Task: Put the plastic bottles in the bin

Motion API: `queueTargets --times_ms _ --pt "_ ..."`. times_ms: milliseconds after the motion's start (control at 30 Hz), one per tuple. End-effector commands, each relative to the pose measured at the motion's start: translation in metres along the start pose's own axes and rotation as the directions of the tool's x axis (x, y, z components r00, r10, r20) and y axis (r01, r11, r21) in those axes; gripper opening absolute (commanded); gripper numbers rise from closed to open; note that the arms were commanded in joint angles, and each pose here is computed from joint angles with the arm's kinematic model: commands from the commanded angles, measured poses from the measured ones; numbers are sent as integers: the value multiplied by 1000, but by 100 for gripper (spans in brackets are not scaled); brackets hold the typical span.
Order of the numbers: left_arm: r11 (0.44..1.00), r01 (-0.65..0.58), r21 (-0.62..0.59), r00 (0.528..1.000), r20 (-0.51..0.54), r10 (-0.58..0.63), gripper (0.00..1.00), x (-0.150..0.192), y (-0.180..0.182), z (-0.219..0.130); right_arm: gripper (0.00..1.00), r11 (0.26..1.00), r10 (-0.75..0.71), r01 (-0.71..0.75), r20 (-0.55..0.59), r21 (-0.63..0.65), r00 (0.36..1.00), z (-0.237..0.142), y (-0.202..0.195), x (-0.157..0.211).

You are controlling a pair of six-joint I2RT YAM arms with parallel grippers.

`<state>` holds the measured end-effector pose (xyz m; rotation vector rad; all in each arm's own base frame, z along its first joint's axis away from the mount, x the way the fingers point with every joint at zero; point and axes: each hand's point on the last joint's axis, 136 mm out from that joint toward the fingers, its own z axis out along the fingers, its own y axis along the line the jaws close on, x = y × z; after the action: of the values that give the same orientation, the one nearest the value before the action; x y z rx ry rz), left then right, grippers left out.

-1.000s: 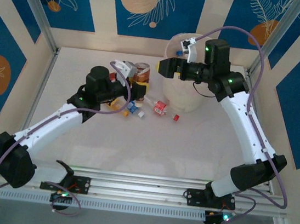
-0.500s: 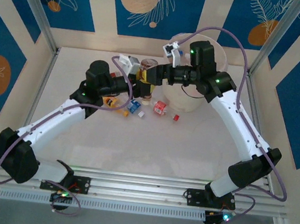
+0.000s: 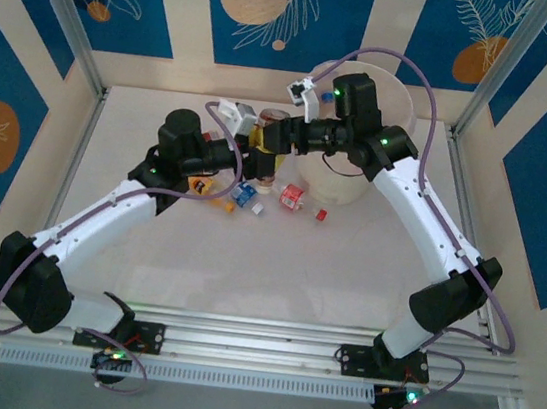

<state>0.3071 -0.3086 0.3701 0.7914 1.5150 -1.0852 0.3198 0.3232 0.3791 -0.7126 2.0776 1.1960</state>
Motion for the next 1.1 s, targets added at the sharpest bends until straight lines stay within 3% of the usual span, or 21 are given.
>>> queueTargets --times_ms 0,67,267,500,800,1067 --pt "999 -48 12 998 37 47 80 -18 -10 1 44 999 -34 34 24 9 999 -5 10 -9" --pt "999 -50 -7 998 42 50 99 -20 -8 -2 43 998 -44 42 40 46 998 -9 7 -12" --pt "997 -62 -39 997 49 64 100 -26 -13 -14 43 965 -101 65 132 253 986 -43 -17 -42" --pt "985 -61 -159 994 83 75 99 -32 -9 -39 42 856 -245 57 306 515 920 -100 -51 -104" --pt "966 -65 -249 992 86 89 99 -31 -6 -59 41 820 -298 52 348 570 889 -121 -66 -134" --pt "955 -54 -291 994 71 77 99 -25 2 -62 41 718 -465 101 366 689 806 -124 -91 -167"
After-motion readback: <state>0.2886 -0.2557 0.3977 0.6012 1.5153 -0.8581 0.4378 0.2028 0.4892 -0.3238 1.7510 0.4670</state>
